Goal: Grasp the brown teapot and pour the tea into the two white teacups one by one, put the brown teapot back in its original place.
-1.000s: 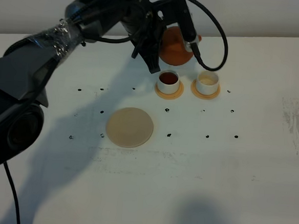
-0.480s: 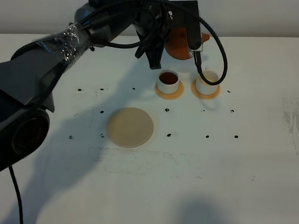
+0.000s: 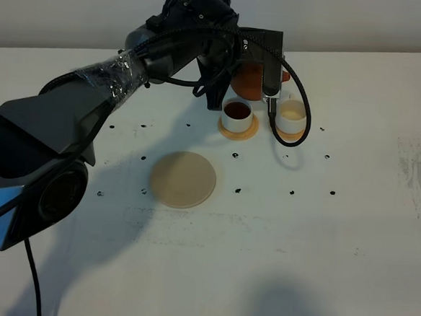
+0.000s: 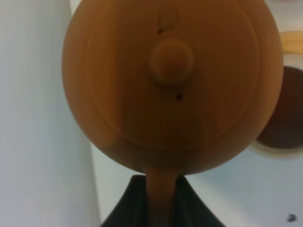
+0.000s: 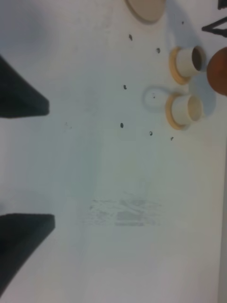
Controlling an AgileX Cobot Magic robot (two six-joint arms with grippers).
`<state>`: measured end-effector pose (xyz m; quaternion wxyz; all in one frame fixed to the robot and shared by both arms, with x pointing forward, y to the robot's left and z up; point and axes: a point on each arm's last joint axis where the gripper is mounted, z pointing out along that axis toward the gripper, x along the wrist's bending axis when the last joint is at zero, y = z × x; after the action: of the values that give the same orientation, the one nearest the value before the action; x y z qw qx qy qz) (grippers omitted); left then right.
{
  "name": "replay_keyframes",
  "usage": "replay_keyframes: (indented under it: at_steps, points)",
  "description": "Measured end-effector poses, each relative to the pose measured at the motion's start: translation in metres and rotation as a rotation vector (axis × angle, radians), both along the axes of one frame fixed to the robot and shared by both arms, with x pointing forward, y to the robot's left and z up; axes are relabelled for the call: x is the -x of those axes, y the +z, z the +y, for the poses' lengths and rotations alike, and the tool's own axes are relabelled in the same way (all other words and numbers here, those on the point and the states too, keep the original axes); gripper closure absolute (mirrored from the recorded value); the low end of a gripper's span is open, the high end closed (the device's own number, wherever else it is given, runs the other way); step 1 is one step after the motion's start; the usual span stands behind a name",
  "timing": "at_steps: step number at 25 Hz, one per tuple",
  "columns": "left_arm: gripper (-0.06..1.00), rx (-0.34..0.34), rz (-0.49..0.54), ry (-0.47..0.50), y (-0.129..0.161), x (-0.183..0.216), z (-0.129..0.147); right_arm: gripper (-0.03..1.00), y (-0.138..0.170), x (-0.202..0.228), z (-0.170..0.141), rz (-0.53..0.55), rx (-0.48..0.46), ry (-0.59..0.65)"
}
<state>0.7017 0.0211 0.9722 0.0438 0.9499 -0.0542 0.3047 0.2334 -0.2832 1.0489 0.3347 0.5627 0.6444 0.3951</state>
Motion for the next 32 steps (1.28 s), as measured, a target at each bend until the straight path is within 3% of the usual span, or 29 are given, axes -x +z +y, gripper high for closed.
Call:
replay_keyframes:
  at_steps: [11,32]
  points:
    - [0.84,-0.049,-0.106,-0.077,0.005,-0.001,-0.009,0.50,0.000,0.000,0.000,0.000,0.000,0.000]
    - [0.84,-0.170,-0.190,-0.177,0.009,0.000,-0.015,0.50,0.000,0.000,0.000,0.000,0.001,0.001]
